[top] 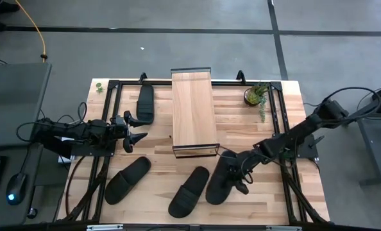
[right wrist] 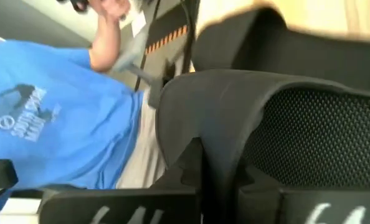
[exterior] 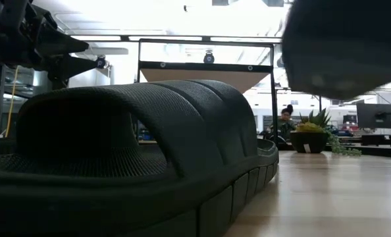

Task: Pick and place slides into the shelf
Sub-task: Put the bottom right slipper on the shelf

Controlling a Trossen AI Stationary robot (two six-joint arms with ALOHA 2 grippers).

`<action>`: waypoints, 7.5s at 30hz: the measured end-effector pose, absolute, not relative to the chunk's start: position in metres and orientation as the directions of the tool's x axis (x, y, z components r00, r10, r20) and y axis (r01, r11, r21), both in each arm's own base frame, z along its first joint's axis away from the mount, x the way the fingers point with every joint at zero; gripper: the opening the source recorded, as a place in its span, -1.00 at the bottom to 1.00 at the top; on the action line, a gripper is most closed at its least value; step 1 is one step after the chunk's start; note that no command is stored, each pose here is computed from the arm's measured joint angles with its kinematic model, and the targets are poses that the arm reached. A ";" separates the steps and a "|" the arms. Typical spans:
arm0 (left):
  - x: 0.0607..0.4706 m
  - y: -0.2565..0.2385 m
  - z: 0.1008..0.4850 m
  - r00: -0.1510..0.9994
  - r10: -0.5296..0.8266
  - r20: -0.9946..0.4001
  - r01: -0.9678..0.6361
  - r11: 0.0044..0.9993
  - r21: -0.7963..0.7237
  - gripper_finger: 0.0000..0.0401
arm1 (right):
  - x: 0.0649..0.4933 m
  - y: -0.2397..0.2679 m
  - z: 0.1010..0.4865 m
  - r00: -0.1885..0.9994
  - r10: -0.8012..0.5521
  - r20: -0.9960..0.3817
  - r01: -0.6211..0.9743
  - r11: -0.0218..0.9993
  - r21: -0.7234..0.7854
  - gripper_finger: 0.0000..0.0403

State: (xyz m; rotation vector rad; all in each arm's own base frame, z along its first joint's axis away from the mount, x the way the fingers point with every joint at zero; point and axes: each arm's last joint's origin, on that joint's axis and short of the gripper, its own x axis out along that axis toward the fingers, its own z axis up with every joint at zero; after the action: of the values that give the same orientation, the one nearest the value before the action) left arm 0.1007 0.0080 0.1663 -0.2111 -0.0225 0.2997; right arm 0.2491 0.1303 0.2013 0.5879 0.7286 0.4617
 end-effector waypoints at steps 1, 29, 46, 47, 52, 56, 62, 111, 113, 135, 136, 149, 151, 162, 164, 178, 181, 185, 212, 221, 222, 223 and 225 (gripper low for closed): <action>0.101 0.008 0.166 0.955 0.295 -0.010 -0.291 0.934 -0.210 0.31 | 0.251 0.131 0.207 0.672 0.570 -0.472 -0.193 0.750 0.632 -1.00; 0.102 0.007 0.187 0.944 0.265 0.195 -0.223 0.951 -0.214 0.31 | 0.310 0.038 0.308 0.919 0.125 -0.374 -0.072 0.986 0.154 -1.00; 0.119 0.010 0.250 0.919 0.353 0.178 -0.258 0.877 -0.406 0.31 | 0.314 -0.001 0.311 0.933 -0.101 -0.345 0.075 0.993 -0.088 -1.00; 0.124 0.010 0.256 0.920 0.353 0.170 -0.264 0.879 -0.397 0.31 | 0.314 -0.001 0.311 0.934 -0.092 -0.345 0.064 0.994 -0.091 -1.00; 0.157 0.010 0.269 0.931 0.358 0.072 -0.312 0.882 -0.354 0.30 | 0.314 -0.001 0.310 0.935 -0.094 -0.343 0.057 0.992 -0.117 -1.00; 0.188 0.010 0.270 0.924 0.383 -0.006 -0.365 0.877 -0.312 0.30 | 0.313 -0.001 0.310 0.934 -0.095 -0.343 0.047 0.988 -0.145 -1.00; 0.229 0.009 0.265 0.926 0.363 -0.108 -0.379 0.884 -0.274 0.30 | 0.313 -0.001 0.310 0.934 -0.095 -0.344 0.048 0.989 -0.141 -1.00; 0.251 0.009 0.262 0.927 0.360 -0.108 -0.376 0.895 -0.242 -0.17 | 0.331 0.008 0.310 0.977 -0.024 -0.211 -0.007 0.989 -0.146 -1.00; 0.251 0.009 0.262 0.925 0.364 -0.109 -0.380 0.897 -0.228 -0.31 | 0.331 0.008 0.310 0.977 -0.025 -0.213 -0.006 0.989 -0.146 -1.00; 0.250 0.010 0.260 0.919 0.372 -0.132 -0.391 0.901 -0.186 -0.79 | 0.329 0.007 0.304 0.960 -0.043 -0.275 -0.012 0.981 -0.196 -0.61; 0.250 0.010 0.260 0.919 0.372 -0.132 -0.391 0.901 -0.186 -0.81 | 0.329 0.007 0.304 0.960 -0.046 -0.277 -0.011 0.979 -0.202 -0.56; 0.241 0.010 0.260 0.911 0.365 -0.191 -0.402 0.889 -0.220 -0.81 | 0.324 0.008 0.301 0.922 -0.222 -0.316 0.083 0.913 -0.399 -0.18; 0.236 0.009 0.262 0.909 0.364 -0.202 -0.406 0.885 -0.231 -0.83 | 0.323 0.010 0.303 0.914 -0.258 -0.312 0.110 0.900 -0.422 -0.18; 0.207 0.008 0.276 0.913 0.335 -0.231 -0.392 0.878 -0.275 -0.80 | 0.311 0.021 0.310 0.870 -0.389 -0.302 0.150 0.793 -0.591 -0.18; 0.203 0.008 0.277 0.916 0.323 -0.237 -0.384 0.879 -0.284 -0.79 | 0.309 0.024 0.311 0.858 -0.424 -0.291 0.157 0.754 -0.637 -0.18; 0.187 0.027 0.305 0.969 0.123 -0.215 -0.231 0.758 -0.609 -0.78 | 0.299 0.057 0.315 0.801 -0.553 -0.228 0.050 0.442 -0.896 -0.16; 0.186 0.033 0.316 0.981 0.059 -0.184 -0.171 0.713 -0.680 -0.78 | 0.296 0.065 0.318 0.782 -0.595 -0.186 0.041 0.346 -0.937 -0.08; 0.184 0.037 0.326 0.989 0.014 -0.148 -0.117 0.690 -0.714 -0.78 | 0.295 0.072 0.325 0.768 -0.628 -0.126 0.055 0.260 -0.964 0.04; 0.184 0.031 0.321 0.964 -0.172 -0.202 -0.063 0.590 -0.805 -0.78 | 0.293 0.084 0.328 0.796 -0.597 -0.101 0.012 0.181 -0.983 -0.24; 0.183 0.031 0.319 0.958 -0.180 -0.223 -0.034 0.701 -0.712 -0.78 | 0.290 0.093 0.328 0.814 -0.572 -0.101 0.009 0.186 -0.983 -0.76; 0.183 0.031 0.319 0.957 -0.180 -0.226 -0.030 0.716 -0.697 -0.78 | 0.290 0.093 0.328 0.814 -0.572 -0.101 0.012 0.191 -0.982 -0.78; 0.183 0.031 0.318 0.958 -0.174 -0.228 -0.030 0.730 -0.683 -0.78 | 0.290 0.093 0.328 0.814 -0.572 -0.101 0.017 0.198 -0.980 -0.80; 0.183 0.031 0.318 0.959 -0.167 -0.231 -0.026 0.757 -0.653 -0.75 | 0.290 0.093 0.328 0.810 -0.578 -0.100 0.027 0.207 -0.978 -0.80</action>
State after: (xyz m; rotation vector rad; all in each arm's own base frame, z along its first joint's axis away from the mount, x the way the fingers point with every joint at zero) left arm 0.1831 0.0314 0.3182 -0.7099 0.2847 -0.0778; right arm 0.2900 0.0927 0.3282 -1.3062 0.5065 -0.4468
